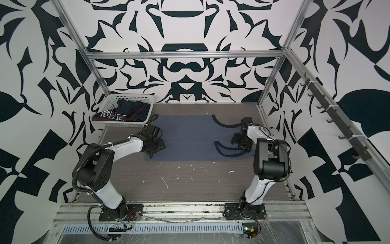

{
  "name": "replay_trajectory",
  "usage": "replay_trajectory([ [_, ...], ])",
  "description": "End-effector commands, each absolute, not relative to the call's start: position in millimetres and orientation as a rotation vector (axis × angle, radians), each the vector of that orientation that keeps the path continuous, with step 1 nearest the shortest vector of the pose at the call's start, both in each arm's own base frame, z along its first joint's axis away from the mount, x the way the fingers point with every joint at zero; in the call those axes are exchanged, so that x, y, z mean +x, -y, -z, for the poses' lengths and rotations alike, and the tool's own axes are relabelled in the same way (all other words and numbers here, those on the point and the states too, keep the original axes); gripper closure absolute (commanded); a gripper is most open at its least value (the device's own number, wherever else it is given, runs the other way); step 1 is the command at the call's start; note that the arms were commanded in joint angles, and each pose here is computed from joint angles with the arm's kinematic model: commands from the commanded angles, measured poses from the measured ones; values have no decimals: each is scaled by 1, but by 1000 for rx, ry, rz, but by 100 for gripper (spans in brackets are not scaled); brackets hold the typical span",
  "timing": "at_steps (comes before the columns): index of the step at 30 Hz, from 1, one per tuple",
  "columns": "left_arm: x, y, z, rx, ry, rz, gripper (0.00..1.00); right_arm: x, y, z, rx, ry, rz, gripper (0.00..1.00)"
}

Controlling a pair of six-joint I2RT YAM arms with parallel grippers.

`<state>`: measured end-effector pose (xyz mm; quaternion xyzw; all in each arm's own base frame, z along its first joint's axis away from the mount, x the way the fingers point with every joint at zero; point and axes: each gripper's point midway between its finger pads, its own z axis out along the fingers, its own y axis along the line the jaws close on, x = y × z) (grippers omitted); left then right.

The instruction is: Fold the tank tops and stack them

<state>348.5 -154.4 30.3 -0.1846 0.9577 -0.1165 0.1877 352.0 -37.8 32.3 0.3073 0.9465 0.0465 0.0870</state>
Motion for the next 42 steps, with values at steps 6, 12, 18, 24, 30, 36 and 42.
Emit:
replay_trajectory([
  [6, 325, 134, 2, -590, -2754, 243, 33, 335, 87, -29, 1136, -2740, -21, 22],
  [12, 307, 137, 10, -567, -2784, 250, 33, 325, 81, -15, 1181, -2761, -71, 22],
  [18, 278, 142, 15, -514, -2828, 225, 33, 297, 98, -17, 1303, -2709, -53, 22],
  [24, 237, 147, 21, -470, -2874, 181, 33, 270, 107, -29, 1346, -2661, 14, 19],
  [30, 237, 170, -17, -434, -2821, 289, 32, 277, 112, -60, 1301, -2590, 15, 17],
  [36, 312, 181, -99, -366, -2642, 295, 30, 302, 103, -109, 1194, -2508, -34, 15],
  [42, 390, 165, -123, -402, -2578, 154, 30, 351, 61, -148, 939, -2471, -122, 18],
])
